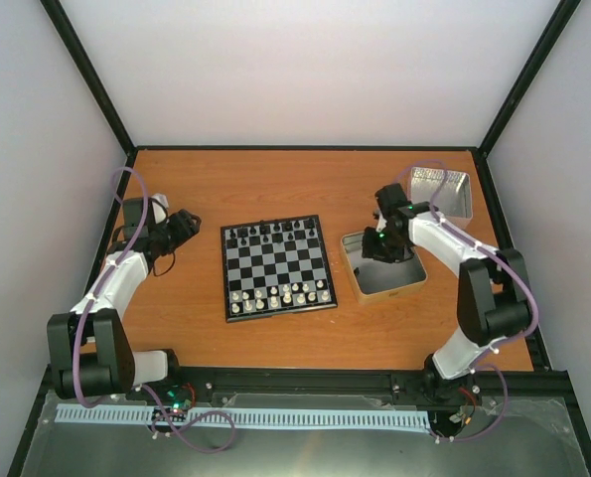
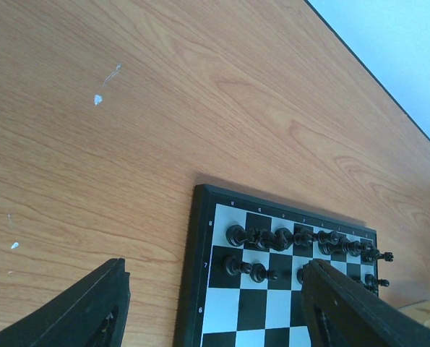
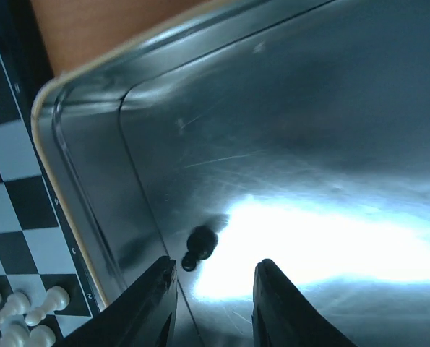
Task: Set up the chess pieces on the board
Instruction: Pick up the chess piece from the storage box.
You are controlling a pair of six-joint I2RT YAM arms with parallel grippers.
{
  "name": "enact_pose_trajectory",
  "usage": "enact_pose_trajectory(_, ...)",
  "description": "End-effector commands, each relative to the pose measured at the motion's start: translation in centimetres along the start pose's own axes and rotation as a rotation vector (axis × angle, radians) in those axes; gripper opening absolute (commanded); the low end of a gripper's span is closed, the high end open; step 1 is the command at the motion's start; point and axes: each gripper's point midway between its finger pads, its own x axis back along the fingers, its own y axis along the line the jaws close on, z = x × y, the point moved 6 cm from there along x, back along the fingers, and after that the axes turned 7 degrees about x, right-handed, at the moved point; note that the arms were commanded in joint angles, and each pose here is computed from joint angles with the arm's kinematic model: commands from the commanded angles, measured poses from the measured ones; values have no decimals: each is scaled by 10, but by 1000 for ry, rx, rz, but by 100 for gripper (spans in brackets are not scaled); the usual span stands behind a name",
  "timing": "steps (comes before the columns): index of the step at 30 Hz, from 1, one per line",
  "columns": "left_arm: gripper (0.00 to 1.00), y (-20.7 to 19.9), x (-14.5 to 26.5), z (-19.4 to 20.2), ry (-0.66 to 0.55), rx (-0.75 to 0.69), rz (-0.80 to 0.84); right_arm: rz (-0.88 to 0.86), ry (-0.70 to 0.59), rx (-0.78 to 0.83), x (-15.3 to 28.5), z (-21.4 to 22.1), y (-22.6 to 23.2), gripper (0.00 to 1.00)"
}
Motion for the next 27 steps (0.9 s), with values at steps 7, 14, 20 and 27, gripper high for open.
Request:
enact_pose_trajectory(7, 67, -8, 2, -6, -18, -15, 20, 27, 84, 59, -33, 6, 17, 22)
enact_pose_trajectory(14, 67, -8, 2, -6, -17, -14, 20, -6, 139, 112, -45, 15, 28, 30)
enact_pose_trajectory(20, 66, -9, 3, -6, -17, -16, 21, 19, 143, 111, -49, 14, 26, 28)
enact_pose_trajectory(27, 67, -8, 2, -6, -16, -13, 19, 36, 168, 124, -50, 20, 25, 26)
